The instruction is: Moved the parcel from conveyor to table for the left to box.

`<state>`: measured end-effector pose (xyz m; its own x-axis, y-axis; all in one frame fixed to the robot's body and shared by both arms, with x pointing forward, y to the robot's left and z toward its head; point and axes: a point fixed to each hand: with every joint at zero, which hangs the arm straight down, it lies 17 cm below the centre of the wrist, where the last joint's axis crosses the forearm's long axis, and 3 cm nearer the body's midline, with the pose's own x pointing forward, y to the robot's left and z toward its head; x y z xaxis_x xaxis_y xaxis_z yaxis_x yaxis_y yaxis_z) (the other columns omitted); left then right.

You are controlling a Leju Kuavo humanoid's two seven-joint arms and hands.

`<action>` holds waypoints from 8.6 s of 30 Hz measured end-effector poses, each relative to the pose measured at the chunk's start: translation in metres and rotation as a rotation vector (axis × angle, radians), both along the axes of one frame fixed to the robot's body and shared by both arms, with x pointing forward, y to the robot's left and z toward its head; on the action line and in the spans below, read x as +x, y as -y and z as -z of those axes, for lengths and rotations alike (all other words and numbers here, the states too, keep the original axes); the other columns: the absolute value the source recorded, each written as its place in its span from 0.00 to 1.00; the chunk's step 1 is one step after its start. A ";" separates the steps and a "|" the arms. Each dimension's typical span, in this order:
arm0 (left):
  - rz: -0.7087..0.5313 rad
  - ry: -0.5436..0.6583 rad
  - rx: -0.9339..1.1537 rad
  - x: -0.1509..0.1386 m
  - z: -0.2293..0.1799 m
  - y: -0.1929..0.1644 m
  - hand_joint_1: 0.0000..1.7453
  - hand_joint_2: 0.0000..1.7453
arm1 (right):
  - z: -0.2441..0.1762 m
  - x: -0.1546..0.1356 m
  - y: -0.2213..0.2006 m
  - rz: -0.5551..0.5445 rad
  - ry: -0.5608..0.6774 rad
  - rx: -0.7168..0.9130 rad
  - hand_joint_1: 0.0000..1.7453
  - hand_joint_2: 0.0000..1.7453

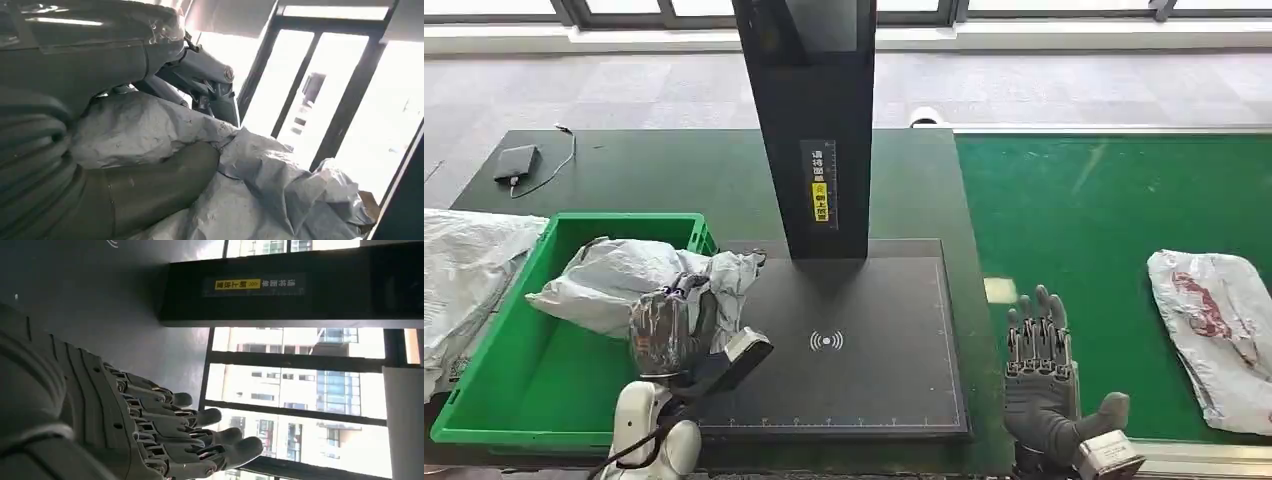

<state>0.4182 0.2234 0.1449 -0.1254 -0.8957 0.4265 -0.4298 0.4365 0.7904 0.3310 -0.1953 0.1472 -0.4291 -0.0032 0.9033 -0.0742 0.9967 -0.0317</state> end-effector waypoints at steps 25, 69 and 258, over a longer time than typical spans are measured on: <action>-0.052 0.174 -0.141 -0.017 -0.030 -0.038 0.00 0.00 | 0.003 0.001 0.012 0.065 -0.006 -0.034 0.00 0.00; 0.219 0.564 -0.879 -0.106 -0.120 -0.076 0.00 0.00 | 0.020 -0.021 0.095 0.419 -0.084 -0.338 0.00 1.00; 0.474 0.137 -0.993 -0.063 -0.032 0.008 0.00 0.00 | 0.006 -0.043 0.221 0.878 0.025 -0.689 1.00 1.00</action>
<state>0.3556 0.2149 0.1765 -0.4658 -0.0120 0.8848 -0.1087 0.9931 -0.0437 0.2884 -0.4163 0.1411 -0.0544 0.8086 0.5859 0.6557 0.4715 -0.5897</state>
